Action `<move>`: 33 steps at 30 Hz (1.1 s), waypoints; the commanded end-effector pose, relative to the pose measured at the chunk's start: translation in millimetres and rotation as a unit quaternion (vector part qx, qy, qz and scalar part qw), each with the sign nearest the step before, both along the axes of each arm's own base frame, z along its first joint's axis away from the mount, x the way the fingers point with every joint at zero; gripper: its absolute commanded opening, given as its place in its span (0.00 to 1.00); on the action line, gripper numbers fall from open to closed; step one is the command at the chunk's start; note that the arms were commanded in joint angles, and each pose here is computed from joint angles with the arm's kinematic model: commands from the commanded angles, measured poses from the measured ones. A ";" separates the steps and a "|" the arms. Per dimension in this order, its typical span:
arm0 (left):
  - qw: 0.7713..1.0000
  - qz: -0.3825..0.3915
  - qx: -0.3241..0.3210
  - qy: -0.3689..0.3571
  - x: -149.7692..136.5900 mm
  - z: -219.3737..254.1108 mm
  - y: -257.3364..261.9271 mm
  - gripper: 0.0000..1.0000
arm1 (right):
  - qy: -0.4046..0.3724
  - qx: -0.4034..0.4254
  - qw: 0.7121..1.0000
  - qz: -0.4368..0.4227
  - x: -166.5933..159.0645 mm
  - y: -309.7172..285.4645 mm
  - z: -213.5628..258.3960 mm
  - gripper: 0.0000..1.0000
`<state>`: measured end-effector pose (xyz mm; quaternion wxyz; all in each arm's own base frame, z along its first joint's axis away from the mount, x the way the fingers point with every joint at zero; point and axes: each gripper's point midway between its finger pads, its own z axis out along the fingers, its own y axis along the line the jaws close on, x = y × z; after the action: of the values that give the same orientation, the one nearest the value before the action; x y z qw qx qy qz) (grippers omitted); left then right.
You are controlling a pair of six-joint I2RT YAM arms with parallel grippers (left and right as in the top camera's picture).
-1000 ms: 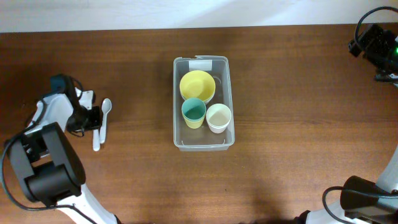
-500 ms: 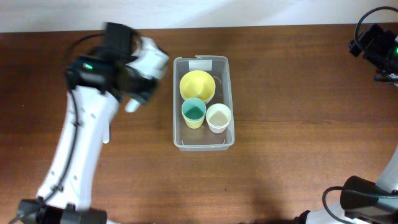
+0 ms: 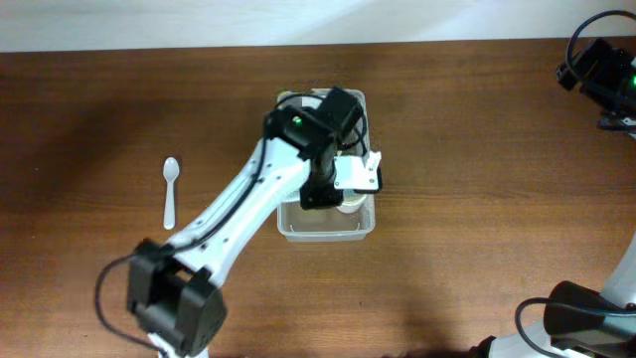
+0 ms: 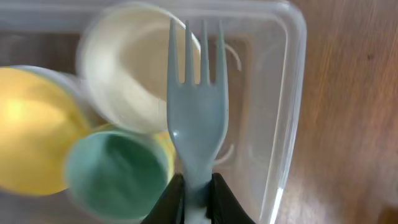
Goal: Pack container
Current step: 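Carry the fork into the container front and release, then grasp the white spoon with the left gripper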
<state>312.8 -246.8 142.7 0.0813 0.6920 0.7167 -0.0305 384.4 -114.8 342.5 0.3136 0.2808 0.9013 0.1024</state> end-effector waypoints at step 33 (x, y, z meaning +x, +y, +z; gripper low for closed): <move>0.646 0.761 0.001 -0.058 46.9 72.9 263.2 1.00 | 0.002 0.001 1.000 -0.006 1.2 -2.5 -1.8 0.99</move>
<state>366.6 -8.8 228.5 0.1286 0.0097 0.9859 0.1070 384.4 -114.8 342.5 0.3137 0.2804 0.9014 0.1023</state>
